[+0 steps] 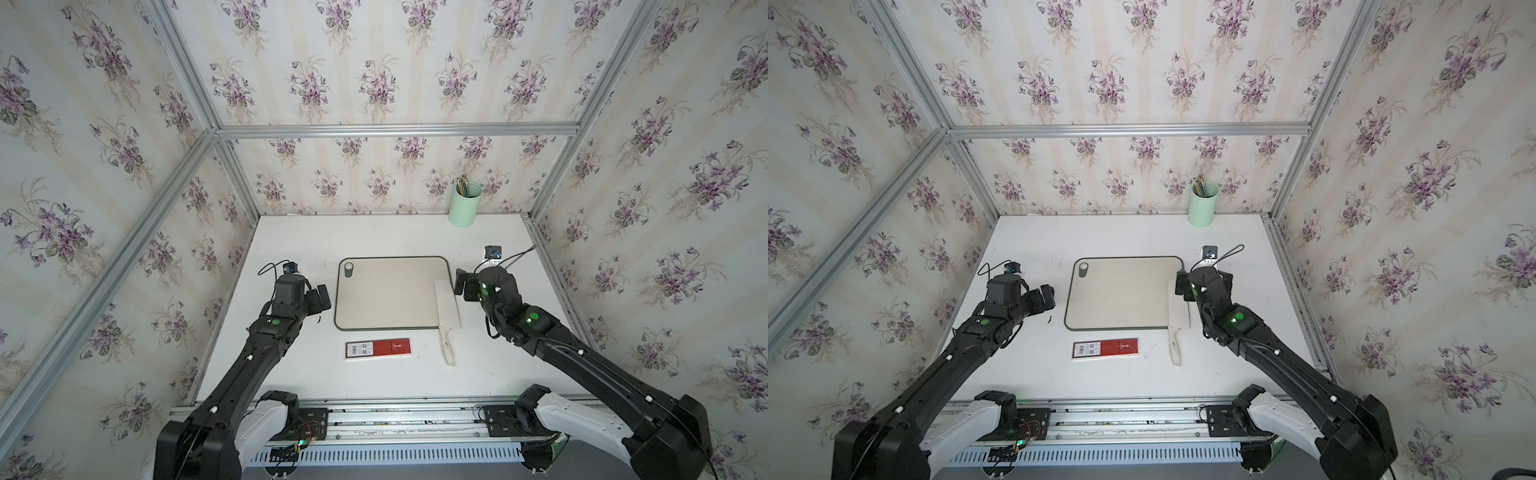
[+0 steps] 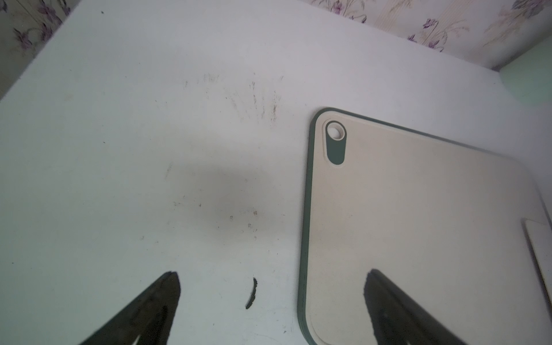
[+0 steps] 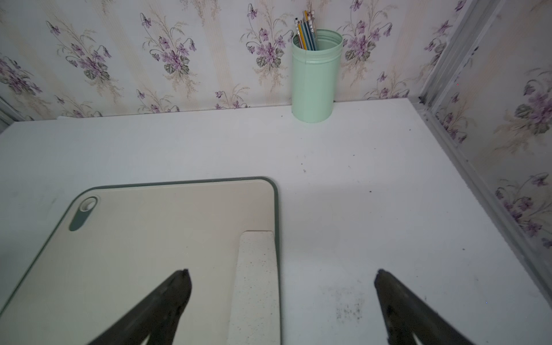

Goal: Align the knife with the edge of the cutting board
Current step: Reset both arms

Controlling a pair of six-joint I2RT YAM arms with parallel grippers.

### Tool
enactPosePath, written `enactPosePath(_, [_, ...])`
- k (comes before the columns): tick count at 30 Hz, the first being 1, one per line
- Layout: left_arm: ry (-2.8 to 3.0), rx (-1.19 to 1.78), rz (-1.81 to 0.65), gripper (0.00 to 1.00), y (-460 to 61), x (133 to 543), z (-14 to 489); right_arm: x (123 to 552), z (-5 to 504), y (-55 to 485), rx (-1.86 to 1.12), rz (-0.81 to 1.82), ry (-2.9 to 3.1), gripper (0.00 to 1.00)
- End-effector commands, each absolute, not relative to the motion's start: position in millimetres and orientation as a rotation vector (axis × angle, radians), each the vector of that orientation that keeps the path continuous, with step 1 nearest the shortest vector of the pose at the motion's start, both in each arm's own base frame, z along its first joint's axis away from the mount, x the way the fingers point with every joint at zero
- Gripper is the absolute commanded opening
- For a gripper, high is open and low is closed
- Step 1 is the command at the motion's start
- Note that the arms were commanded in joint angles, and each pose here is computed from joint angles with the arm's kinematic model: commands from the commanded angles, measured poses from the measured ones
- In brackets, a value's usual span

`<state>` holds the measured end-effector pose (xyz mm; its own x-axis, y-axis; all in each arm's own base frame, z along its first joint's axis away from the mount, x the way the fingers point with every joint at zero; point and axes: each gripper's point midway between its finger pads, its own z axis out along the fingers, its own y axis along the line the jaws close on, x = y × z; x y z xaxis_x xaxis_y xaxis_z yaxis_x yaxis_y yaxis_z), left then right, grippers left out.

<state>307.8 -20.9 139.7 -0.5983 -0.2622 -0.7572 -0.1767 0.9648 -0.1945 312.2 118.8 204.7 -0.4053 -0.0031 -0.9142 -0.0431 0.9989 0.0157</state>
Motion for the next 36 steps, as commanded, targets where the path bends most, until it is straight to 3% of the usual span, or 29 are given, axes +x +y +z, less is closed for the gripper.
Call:
enactPosePath(1, [2.145,-0.297,-0.006,1.00,-3.6,304.0,149.7,318.1,216.2,87.8,-0.009,-0.152,1.750,0.98])
enactPosePath(8, [2.054,-0.083,0.192,1.00,6.3,318.2,149.4,309.6,141.8,7.3,0.241,-0.388,1.741,0.99])
enactPosePath(11, [1.969,-0.116,0.277,0.99,19.2,328.4,144.6,317.6,141.8,-18.6,0.351,-0.461,1.682,1.00])
enactPosePath(15, [1.849,-0.071,0.276,0.99,14.9,349.9,135.4,316.5,168.5,-22.1,0.343,-0.356,1.470,0.99])
enactPosePath(19, [1.786,0.011,0.285,0.99,9.0,370.5,135.4,318.3,166.9,-20.6,0.317,-0.335,1.440,0.99])
enactPosePath(23, [1.827,0.199,0.187,1.00,-17.1,379.6,102.3,333.8,157.1,-10.2,0.208,-0.196,1.500,1.00])
enactPosePath(29, [1.955,0.074,0.170,0.99,5.6,397.7,92.7,366.2,131.4,-21.3,0.227,-0.078,1.633,1.00])
enactPosePath(36, [1.940,0.062,0.161,0.99,9.1,397.7,93.8,364.8,131.8,-17.5,0.205,-0.079,1.634,1.00])
